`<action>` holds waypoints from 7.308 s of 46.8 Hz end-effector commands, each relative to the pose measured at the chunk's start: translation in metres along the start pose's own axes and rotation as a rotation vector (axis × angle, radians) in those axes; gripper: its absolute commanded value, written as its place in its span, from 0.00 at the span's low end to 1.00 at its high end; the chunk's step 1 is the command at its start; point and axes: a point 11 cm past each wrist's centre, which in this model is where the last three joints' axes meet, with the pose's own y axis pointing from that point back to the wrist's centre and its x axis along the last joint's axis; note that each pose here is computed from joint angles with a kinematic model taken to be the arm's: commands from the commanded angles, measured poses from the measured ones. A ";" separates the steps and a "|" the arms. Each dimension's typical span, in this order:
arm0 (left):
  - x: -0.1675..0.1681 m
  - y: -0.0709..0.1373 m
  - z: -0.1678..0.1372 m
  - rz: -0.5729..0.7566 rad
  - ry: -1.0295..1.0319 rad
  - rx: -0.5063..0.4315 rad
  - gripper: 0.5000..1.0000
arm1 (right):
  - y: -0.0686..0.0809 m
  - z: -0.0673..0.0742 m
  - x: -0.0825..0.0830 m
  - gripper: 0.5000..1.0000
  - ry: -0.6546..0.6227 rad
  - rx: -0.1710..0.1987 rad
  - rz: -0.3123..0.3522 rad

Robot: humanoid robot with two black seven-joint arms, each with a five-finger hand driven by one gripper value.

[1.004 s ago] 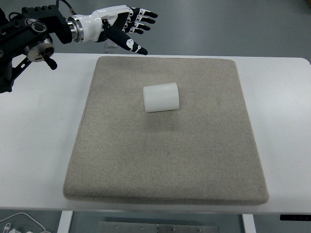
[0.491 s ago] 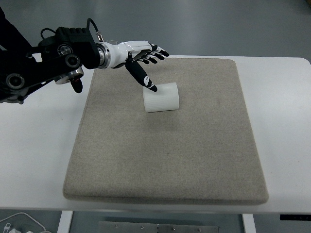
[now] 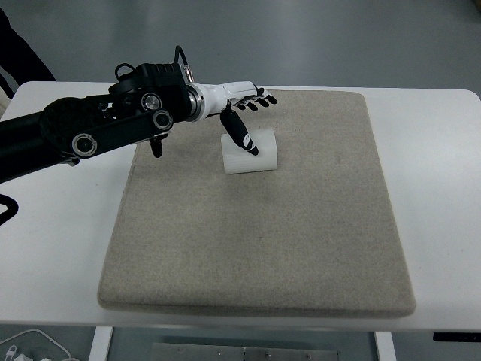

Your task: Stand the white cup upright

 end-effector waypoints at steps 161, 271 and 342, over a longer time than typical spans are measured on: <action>0.039 0.009 -0.076 0.082 0.670 -0.370 0.00 | 0.000 0.000 0.000 0.86 0.001 0.000 0.000; -0.043 -0.004 -0.134 0.351 0.494 -0.470 0.05 | 0.000 0.000 0.000 0.86 -0.001 0.000 -0.001; -0.022 0.004 -0.129 0.413 0.556 -0.512 0.99 | 0.000 0.000 0.000 0.86 -0.001 0.000 0.001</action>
